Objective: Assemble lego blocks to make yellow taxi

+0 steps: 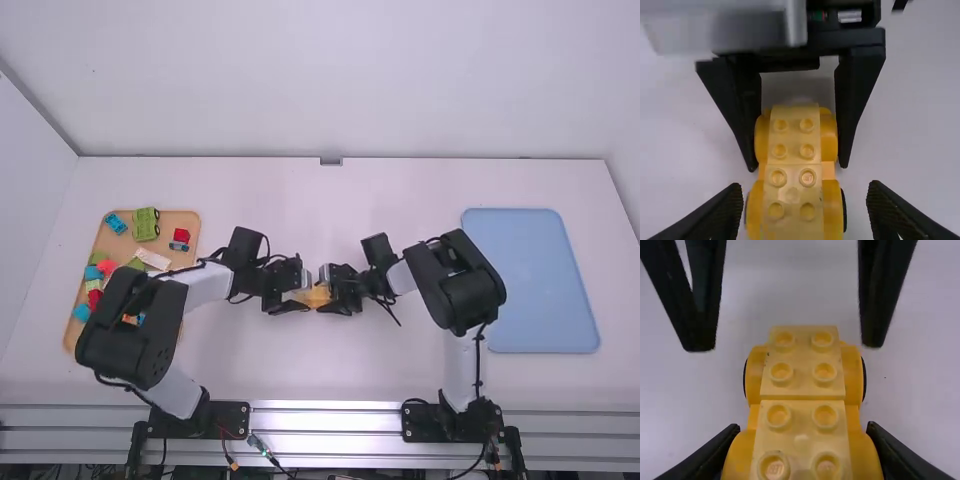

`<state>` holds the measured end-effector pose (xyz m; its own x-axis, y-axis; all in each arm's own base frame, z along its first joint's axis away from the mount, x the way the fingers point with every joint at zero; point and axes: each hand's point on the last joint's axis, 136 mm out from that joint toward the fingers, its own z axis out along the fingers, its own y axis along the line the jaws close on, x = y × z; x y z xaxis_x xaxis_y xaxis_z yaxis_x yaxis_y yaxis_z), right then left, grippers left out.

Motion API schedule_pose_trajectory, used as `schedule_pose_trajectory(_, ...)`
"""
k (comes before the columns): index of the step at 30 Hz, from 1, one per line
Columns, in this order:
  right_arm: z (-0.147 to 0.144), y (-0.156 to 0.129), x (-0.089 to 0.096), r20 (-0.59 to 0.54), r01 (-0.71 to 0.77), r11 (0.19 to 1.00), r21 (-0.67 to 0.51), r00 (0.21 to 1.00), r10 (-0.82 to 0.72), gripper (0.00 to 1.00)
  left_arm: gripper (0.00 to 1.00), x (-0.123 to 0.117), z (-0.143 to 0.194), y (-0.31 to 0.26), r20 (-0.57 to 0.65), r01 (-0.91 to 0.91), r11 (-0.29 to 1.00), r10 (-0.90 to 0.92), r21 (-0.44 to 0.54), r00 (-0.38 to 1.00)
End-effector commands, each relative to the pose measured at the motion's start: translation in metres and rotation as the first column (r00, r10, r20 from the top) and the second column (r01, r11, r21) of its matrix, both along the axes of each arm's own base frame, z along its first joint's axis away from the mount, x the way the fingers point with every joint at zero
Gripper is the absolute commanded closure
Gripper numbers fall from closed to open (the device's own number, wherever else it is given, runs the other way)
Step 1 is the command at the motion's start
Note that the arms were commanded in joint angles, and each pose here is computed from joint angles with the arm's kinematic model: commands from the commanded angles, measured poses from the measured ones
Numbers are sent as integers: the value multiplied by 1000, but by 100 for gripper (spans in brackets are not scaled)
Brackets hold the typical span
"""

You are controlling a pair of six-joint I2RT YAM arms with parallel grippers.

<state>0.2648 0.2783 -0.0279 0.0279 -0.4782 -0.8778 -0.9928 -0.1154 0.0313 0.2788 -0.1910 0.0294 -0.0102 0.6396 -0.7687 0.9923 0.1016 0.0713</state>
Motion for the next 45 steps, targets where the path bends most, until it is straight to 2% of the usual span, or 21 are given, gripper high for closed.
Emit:
schedule_pose_trajectory(1, -10, -4, 1, -21, 26, 999, -47, 999, -27, 44, 33, 3, 21, -1, 33, -26, 999, 27, -26, 999)
schedule_pose_trajectory(3, -10, -4, 1, -20, 26, 999, -46, 999, -27, 44, 43, 5, 33, -3, 38, -49, 998, 51, -42, 998)
schedule_pose_trajectory(5, -10, -4, 1, -21, 26, 999, -47, 999, -27, 44, 82, 5, 35, -3, 45, -49, 998, 51, -40, 998)
schedule_pose_trajectory(6, -10, -4, 1, -21, 26, 999, -47, 999, -27, 44, 86, 4, 35, -3, 44, -50, 998, 51, -40, 998)
schedule_pose_trajectory(7, -10, -4, 1, -21, 26, 999, -47, 999, -27, 44, 98, 4, 33, -3, 37, -50, 998, 51, -38, 998)
schedule_pose_trajectory(14, -10, -4, 1, -21, 26, 999, -46, 999, -27, 44, 98, 0, 7, -2, -18, -50, 998, 49, -27, 999)
schedule_pose_trajectory(19, -10, -3, 1, -21, 26, 999, -46, 999, -27, 44, 98, -11, -15, -10, -125, -18, 997, 8, -77, 992)
schedule_pose_trajectory(26, -7, -1, 6, -27, 35, 998, -44, 999, -37, 44, 98, -21, -59, 0, -234, -43, 999, 46, 18, 971)
schedule_pose_trajectory(31, -6, 0, 8, -24, 36, 998, -43, 999, -37, 45, 98, -20, -72, 4, -254, -48, 997, 61, 57, 965)
schedule_pose_trajectory(35, -7, -1, 7, -26, 36, 998, -44, 999, -37, 45, 98, -9, -54, -5, -244, -36, 999, 35, -3, 969)
schedule_pose_trajectory(38, -9, -2, 10, -17, 46, 997, -61, 999, -47, 45, 98, 3, -13, -8, -170, 23, 999, -30, -45, 985)
schedule_pose_trajectory(42, -11, -3, 15, -12, 74, 994, -80, 997, -76, 45, 98, 18, 42, -8, -63, 71, 997, -72, -26, 995)
schedule_pose_trajectory(43, -12, -3, 16, -11, 78, 994, -83, 997, -79, 45, 98, 19, 44, -7, -58, 70, 997, -71, -22, 996)
schedule_pose_trajectory(45, -15, -6, 20, 6, 97, 989, -109, 995, -97, 45, 98, 30, 68, -1, -4, 36, 999, -36, 31, 999)
